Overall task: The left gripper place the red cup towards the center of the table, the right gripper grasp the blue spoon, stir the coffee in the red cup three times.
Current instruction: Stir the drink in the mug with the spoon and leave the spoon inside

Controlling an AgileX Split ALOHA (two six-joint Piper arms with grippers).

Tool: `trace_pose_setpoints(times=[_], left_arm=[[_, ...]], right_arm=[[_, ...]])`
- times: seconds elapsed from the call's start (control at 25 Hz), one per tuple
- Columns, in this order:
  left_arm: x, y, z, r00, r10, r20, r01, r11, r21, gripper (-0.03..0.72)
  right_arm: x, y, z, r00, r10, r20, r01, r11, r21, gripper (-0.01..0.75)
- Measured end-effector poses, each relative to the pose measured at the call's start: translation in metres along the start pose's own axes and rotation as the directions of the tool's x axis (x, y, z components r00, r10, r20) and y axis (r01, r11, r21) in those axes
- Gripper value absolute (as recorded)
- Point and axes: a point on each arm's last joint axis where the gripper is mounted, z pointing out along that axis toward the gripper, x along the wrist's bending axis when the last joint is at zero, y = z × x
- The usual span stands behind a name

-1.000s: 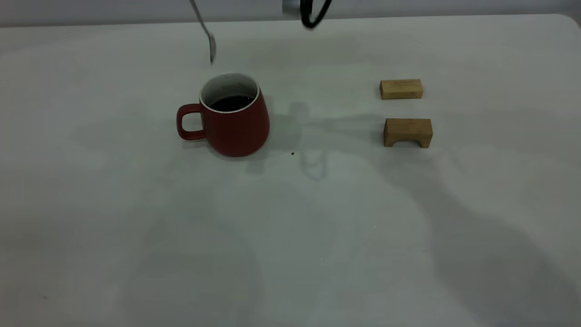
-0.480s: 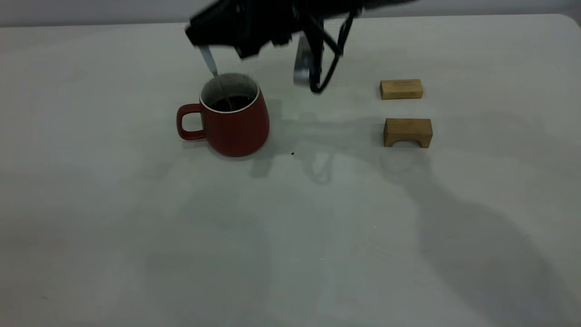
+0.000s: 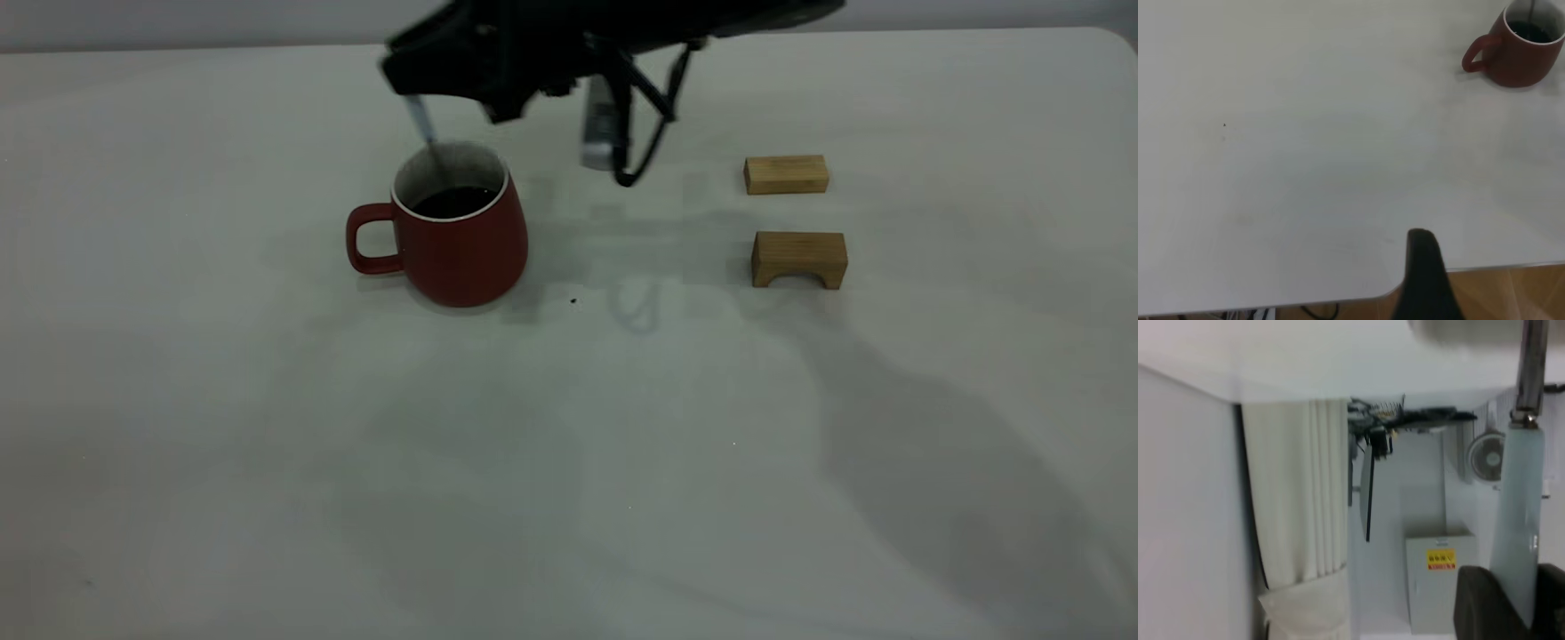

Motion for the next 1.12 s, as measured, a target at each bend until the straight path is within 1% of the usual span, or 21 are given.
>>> trace_pose_setpoints(times=[0.08, 0.2, 0.28, 0.36, 0.44, 0.6, 0.72, 0.8, 1.0, 1.12], left_arm=[[0.000, 0.000, 0.000, 1.000, 0.000, 0.000, 0.000, 1.000, 0.000, 0.594], [0.000, 0.000, 0.000, 1.000, 0.000, 0.000, 0.000, 1.000, 0.000, 0.594], [0.000, 0.000, 0.000, 1.000, 0.000, 0.000, 0.000, 1.000, 0.000, 0.594], [0.000, 0.000, 0.000, 1.000, 0.000, 0.000, 0.000, 1.000, 0.000, 0.594], [0.000, 0.000, 0.000, 1.000, 0.000, 0.000, 0.000, 1.000, 0.000, 0.594], [0.000, 0.000, 0.000, 1.000, 0.000, 0.000, 0.000, 1.000, 0.000, 0.594], [0.000, 0.000, 0.000, 1.000, -0.001, 0.000, 0.001, 1.000, 0.000, 0.594], [0.000, 0.000, 0.000, 1.000, -0.001, 0.000, 0.001, 1.000, 0.000, 0.594], [0.000, 0.000, 0.000, 1.000, -0.001, 0.000, 0.001, 1.000, 0.000, 0.594], [0.000, 0.000, 0.000, 1.000, -0.001, 0.000, 0.001, 1.000, 0.000, 0.594]], right_arm=[[0.005, 0.007, -0.010, 1.000, 0.010, 0.017, -0.010, 1.000, -0.002, 0.155], [0.005, 0.007, -0.014, 0.997, 0.069, 0.042, -0.069, 0.998, 0.011, 0.155], [-0.001, 0.004, -0.009, 0.992, 0.103, 0.069, -0.104, 0.994, 0.018, 0.155], [-0.008, 0.000, 0.000, 0.990, 0.110, 0.087, -0.112, 0.994, 0.019, 0.155], [-0.014, -0.005, 0.010, 0.994, 0.073, 0.082, -0.076, 0.996, 0.035, 0.155], [-0.016, -0.009, 0.018, 0.997, -0.063, 0.044, 0.061, 0.997, 0.053, 0.155], [-0.009, -0.004, 0.010, 0.996, -0.086, 0.022, 0.086, 0.996, 0.033, 0.155], [-0.004, 0.001, 0.003, 0.997, -0.069, 0.028, 0.069, 0.998, 0.007, 0.155], [-0.001, 0.008, -0.008, 0.995, 0.067, 0.080, -0.064, 0.997, -0.038, 0.155], [-0.009, 0.004, 0.000, 0.992, 0.071, 0.101, -0.068, 0.997, -0.036, 0.155]])
